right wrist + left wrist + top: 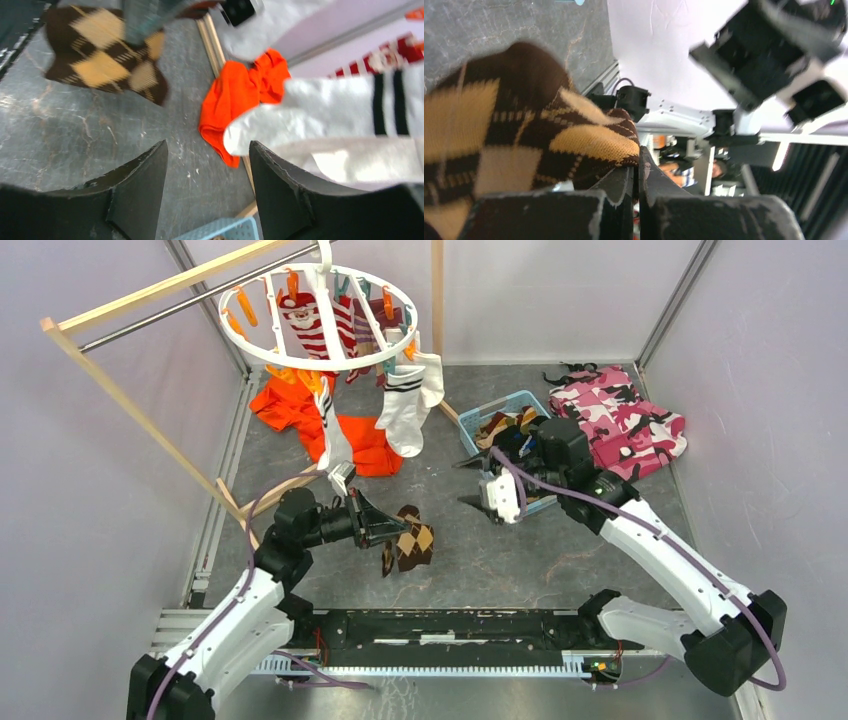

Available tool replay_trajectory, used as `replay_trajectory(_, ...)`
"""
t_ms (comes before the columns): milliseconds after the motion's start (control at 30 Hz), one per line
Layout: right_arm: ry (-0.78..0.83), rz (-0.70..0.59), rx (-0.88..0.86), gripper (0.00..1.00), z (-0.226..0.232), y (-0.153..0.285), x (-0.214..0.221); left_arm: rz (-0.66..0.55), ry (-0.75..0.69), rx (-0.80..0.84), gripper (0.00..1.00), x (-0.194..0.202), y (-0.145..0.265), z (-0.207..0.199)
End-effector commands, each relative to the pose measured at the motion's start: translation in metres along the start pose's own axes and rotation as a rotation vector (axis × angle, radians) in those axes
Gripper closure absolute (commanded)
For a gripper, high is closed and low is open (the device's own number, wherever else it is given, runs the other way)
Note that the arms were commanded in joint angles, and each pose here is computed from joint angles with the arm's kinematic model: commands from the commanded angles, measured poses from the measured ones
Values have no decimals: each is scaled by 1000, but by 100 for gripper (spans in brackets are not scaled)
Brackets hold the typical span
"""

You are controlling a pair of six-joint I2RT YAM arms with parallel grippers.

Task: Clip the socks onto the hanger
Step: Pick up the sock from the bin.

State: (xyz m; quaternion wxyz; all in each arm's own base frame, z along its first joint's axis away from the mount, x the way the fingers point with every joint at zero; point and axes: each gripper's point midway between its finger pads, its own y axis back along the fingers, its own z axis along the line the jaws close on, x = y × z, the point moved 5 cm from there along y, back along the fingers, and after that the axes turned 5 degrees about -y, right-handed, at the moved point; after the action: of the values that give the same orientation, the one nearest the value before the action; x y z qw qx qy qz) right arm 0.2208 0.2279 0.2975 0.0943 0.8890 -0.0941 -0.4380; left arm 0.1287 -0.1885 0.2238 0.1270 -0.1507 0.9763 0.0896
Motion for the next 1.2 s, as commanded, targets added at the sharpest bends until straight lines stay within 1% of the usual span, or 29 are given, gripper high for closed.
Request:
replay_trajectory(0, 158, -94, -142, 33, 32, -15, -11, -148, 255, 67, 98, -24, -4, -9)
replay_trajectory(100, 209, -110, -172, 33, 46, -27, -14, -212, 371, 116, 98, -33, -4, -10)
replay_trajectory(233, 306, -100, -159, 31, 55, -40, -13, -251, 473, 145, 98, -38, -3, -10)
replay_trajectory(300, 375, -88, -147, 30, 58, -46, -10, -261, 499, 163, 98, -40, -1, -13)
replay_trajectory(400, 463, -59, -84, 29, 53, -51, -6, -257, 531, 184, 98, -40, 0, -17)
replay_trajectory(567, 548, 12, 51, 27, 35, -51, 1, -233, 576, 236, 98, -37, 4, -21)
replay_trajectory(667, 558, 22, 112, 26, 28, -50, 1, -211, 579, 252, 98, -36, 5, -24)
replay_trajectory(767, 549, -24, 144, 25, 25, -53, -6, -194, 580, 266, 98, -36, 5, -28)
replay_trajectory(1033, 529, -184, 127, 25, 37, -63, -35, -180, 568, 292, 98, -42, 2, -36)
replay_trajectory(1167, 532, -230, 100, 26, 44, -67, -46, -181, 567, 299, 98, -44, 1, -36)
